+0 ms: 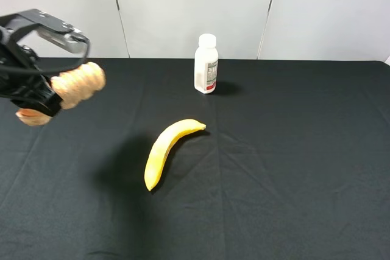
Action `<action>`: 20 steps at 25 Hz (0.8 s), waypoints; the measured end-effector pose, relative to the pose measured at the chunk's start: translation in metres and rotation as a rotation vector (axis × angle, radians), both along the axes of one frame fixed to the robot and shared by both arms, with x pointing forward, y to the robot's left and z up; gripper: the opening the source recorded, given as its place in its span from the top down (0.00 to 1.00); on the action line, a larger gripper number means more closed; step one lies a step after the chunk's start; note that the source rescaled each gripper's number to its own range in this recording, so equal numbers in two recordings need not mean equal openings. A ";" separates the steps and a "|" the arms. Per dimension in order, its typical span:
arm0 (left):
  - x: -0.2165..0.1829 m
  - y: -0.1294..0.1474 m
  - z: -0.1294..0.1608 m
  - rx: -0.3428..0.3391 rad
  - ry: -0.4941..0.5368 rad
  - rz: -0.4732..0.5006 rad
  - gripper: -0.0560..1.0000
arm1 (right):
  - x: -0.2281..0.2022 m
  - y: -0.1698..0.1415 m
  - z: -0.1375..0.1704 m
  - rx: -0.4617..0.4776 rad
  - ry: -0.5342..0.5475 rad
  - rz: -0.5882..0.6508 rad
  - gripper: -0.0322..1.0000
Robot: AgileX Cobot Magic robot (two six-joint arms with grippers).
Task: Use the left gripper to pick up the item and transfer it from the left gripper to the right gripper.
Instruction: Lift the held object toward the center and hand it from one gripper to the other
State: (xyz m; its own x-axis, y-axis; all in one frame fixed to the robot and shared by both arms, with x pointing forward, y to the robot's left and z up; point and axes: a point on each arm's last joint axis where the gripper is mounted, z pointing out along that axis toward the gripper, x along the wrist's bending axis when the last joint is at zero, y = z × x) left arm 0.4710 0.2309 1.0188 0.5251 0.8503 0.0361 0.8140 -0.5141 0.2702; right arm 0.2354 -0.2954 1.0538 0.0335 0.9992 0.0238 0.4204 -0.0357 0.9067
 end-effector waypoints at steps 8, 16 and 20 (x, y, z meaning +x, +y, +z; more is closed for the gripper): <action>-0.012 -0.046 0.002 -0.015 -0.075 -0.227 0.92 | 0.000 0.001 0.000 0.007 0.000 0.005 0.00; -0.021 -0.083 0.003 -0.009 -0.202 -0.527 0.92 | 0.014 0.011 0.009 0.139 0.073 0.082 0.00; -0.025 -0.099 -0.009 0.011 -0.180 -0.630 0.92 | 0.035 0.013 0.025 0.162 0.159 0.119 0.00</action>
State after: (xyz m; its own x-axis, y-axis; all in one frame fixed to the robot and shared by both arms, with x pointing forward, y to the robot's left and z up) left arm 0.4455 0.1321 1.0102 0.9074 0.3813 0.1768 0.2989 -0.8812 0.3662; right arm 0.2706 -0.2820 1.0793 -0.0682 0.9799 0.1875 0.5670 -0.1166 0.8154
